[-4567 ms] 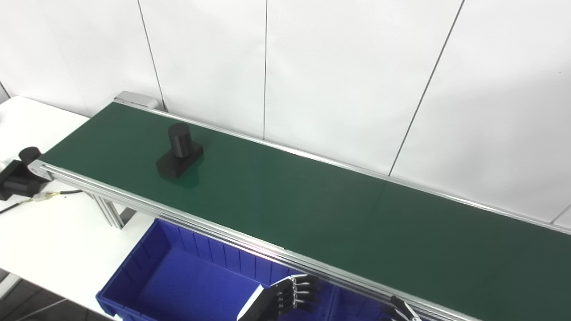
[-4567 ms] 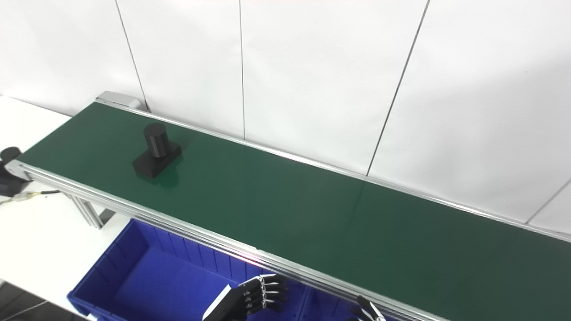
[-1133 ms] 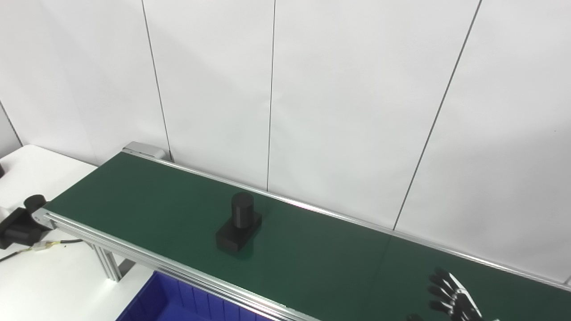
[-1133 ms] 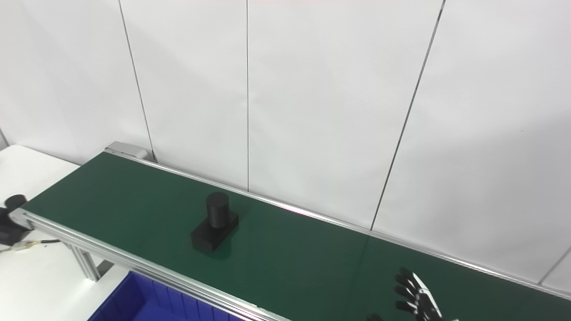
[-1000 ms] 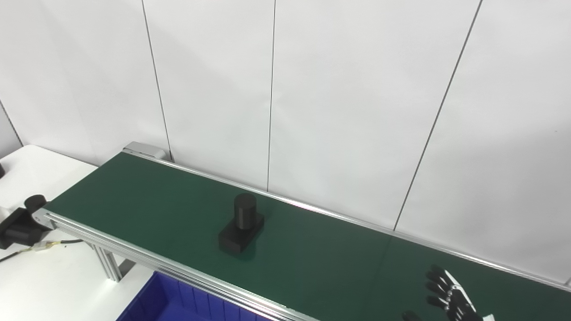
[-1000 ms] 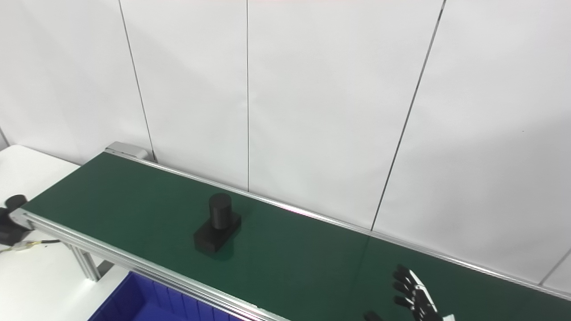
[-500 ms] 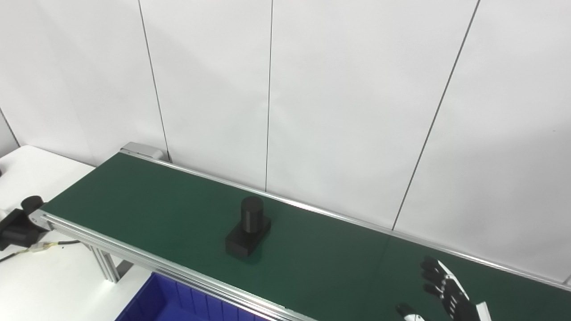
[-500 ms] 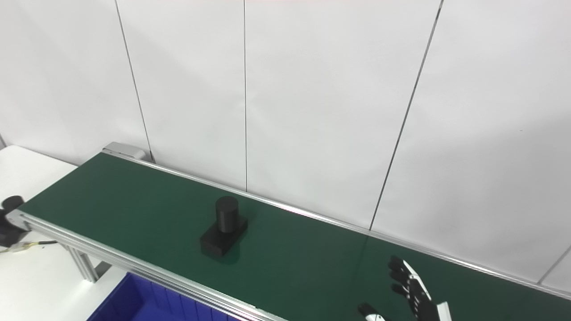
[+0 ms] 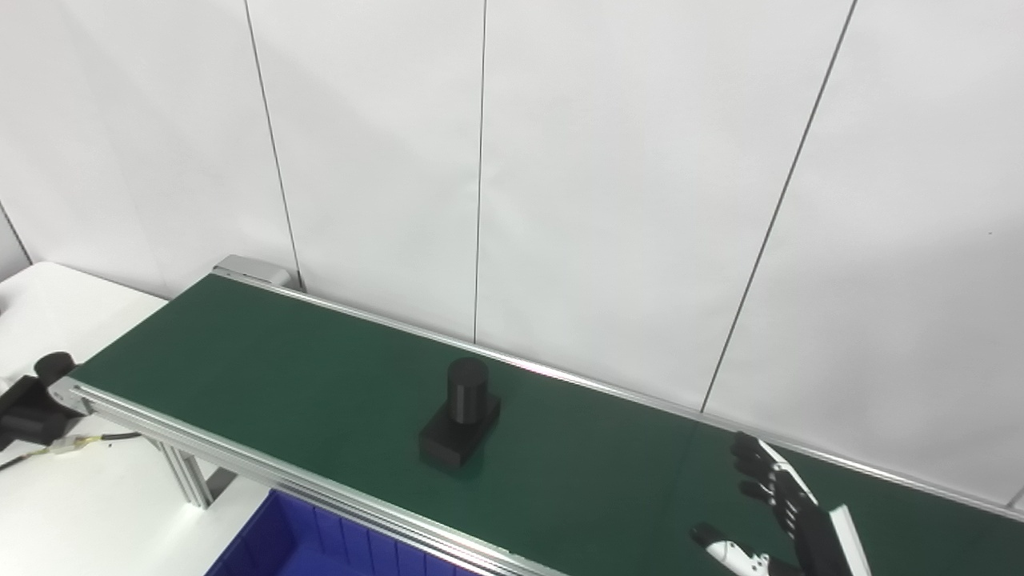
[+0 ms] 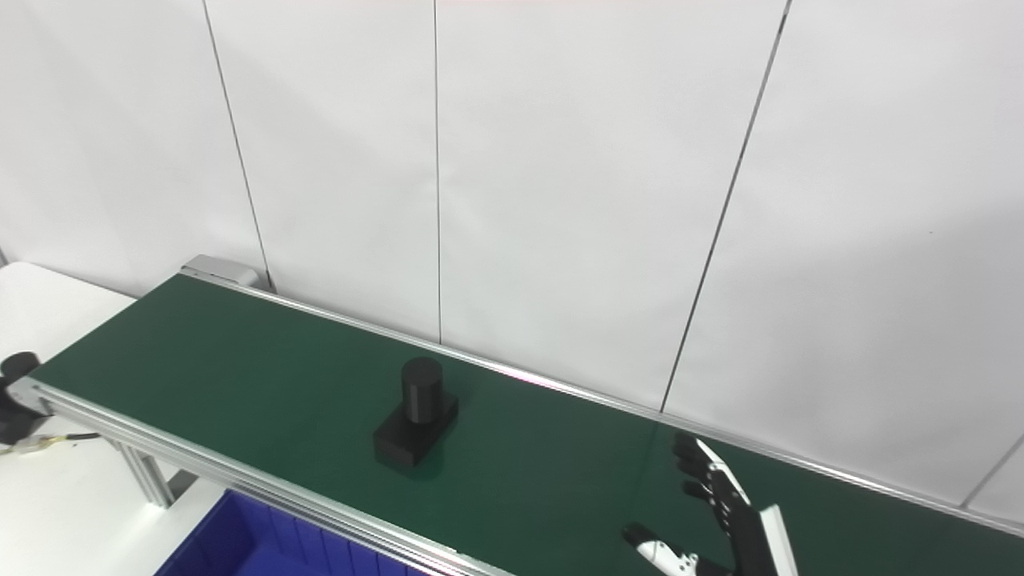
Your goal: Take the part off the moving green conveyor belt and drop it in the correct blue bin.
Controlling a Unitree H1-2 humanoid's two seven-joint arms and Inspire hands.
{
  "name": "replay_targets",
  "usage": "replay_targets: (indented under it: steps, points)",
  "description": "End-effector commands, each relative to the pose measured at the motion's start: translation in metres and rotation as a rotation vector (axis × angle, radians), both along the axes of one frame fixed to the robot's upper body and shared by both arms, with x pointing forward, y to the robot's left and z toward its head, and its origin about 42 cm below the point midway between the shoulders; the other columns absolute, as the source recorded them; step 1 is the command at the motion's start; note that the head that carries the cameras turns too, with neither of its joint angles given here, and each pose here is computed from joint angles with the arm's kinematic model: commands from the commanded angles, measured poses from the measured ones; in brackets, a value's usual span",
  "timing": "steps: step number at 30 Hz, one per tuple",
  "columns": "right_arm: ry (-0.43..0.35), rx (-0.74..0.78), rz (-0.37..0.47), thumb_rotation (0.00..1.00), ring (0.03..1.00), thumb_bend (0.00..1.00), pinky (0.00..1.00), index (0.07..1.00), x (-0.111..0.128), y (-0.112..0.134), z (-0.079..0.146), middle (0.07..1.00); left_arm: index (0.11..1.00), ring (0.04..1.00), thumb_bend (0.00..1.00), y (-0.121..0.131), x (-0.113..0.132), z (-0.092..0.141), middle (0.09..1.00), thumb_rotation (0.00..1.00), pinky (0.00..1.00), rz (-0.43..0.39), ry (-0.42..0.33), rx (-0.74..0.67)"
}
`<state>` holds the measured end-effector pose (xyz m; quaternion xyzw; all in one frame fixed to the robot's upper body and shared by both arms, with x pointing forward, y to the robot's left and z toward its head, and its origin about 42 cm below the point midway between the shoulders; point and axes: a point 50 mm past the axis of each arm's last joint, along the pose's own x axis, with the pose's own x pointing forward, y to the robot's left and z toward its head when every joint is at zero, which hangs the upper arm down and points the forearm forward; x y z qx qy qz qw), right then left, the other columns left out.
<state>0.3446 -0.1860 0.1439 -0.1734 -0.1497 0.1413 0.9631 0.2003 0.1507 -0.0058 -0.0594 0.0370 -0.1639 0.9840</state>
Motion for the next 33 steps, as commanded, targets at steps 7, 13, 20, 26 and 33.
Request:
replay_targets:
  steps: [7,13,20,26,33]
  points:
    - [-0.062,-0.019,0.074,0.33,0.859,0.67,0.80,0.872,0.023,0.028,0.031,0.861,0.776,0.702,1.00,-0.006,0.009,0.013,0.746,0.24,0.59,-0.003,-0.081,-0.017]
    - [-0.060,-0.050,0.110,0.34,0.858,0.67,0.80,0.870,0.036,0.047,0.040,0.860,0.777,0.701,1.00,-0.004,0.008,0.012,0.745,0.24,0.58,-0.008,-0.082,-0.014]
    - [-0.023,-0.043,0.122,0.34,0.855,0.67,0.79,0.881,0.052,0.063,0.041,0.866,0.777,0.689,1.00,-0.003,0.008,0.012,0.736,0.25,0.57,-0.007,-0.082,-0.013]
    - [0.012,-0.069,0.118,0.36,0.844,0.68,0.78,0.878,0.063,0.074,0.036,0.856,0.776,0.687,1.00,0.000,0.007,0.012,0.734,0.25,0.57,-0.007,-0.082,-0.018]
    - [0.028,-0.094,0.103,0.33,0.813,0.66,0.75,0.847,0.075,0.091,0.031,0.833,0.775,0.684,1.00,0.001,0.005,0.014,0.735,0.27,0.57,-0.004,-0.086,-0.004]
